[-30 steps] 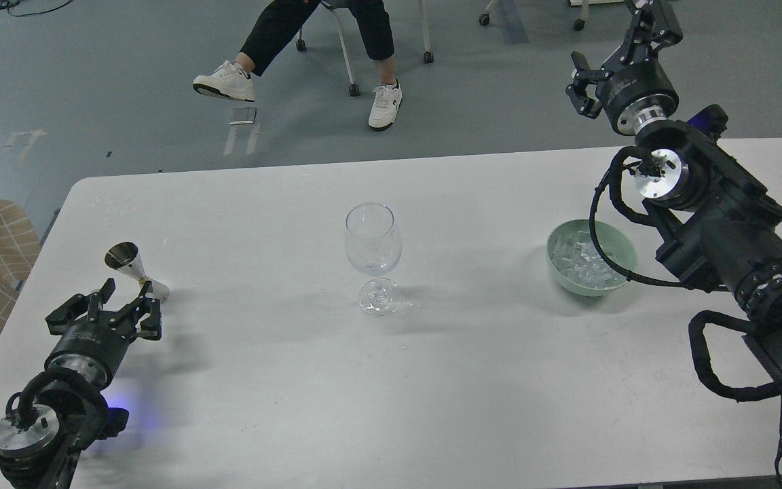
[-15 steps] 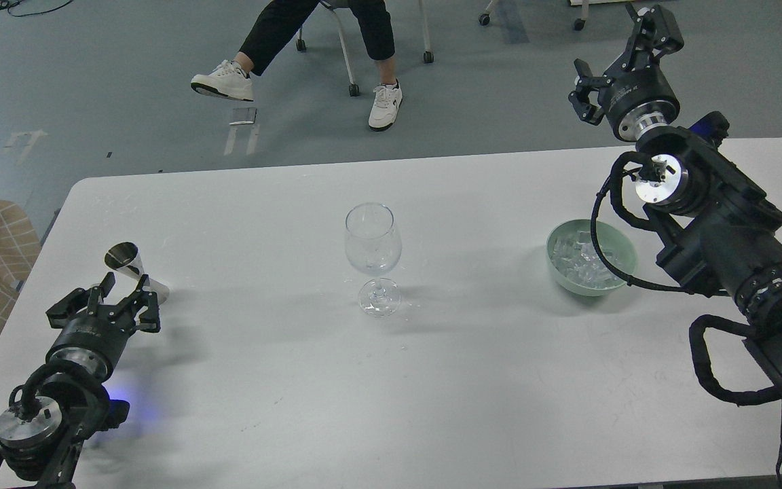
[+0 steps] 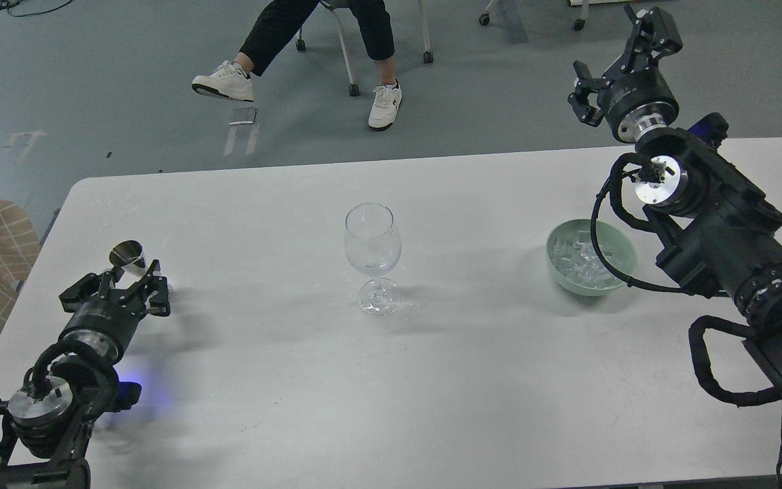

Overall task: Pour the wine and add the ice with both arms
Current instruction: 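Close the left gripper around the metal jigger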

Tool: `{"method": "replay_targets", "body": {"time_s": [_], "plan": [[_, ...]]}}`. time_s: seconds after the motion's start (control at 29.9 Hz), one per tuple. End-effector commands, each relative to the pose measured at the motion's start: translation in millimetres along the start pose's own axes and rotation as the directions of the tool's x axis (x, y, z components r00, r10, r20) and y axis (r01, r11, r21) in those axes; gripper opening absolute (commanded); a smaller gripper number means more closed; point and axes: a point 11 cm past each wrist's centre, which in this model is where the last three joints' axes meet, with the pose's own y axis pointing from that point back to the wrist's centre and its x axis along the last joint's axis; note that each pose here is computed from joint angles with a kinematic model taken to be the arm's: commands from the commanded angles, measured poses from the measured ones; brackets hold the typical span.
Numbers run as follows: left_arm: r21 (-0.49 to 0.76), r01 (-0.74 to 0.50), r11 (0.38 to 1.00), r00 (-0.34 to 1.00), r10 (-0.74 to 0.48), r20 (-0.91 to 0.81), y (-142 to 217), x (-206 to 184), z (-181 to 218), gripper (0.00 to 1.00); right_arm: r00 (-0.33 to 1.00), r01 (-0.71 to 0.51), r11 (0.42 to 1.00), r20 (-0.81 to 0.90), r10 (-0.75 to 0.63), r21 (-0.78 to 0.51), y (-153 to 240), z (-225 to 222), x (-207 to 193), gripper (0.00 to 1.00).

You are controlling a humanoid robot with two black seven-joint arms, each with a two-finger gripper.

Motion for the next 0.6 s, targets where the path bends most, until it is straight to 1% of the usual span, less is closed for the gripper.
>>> {"method": "replay_targets", "body": {"time_s": [0.0,0.27,0.57], "plan": [[-0.011,-0.009,1.0,1.0,0.009,-0.004,-2,4,3,0.49,1.0,-0.002,1.0,0.0,0.002,-0.002,1,1,1,1.0],[-0.025,-0.032,0.999,0.999,0.032,-0.012,-9,9,8,0.49,1.0,-0.005,1.0,-0.002,0.005,-0.008,2,4,3,1.0],[-0.048,-0.026,0.999,0.999,0.025,-0.025,-15,6,15,0.49,1.0,-0.003,1.0,-0.001,0.003,-0.007,2,4,2,1.0]]}}
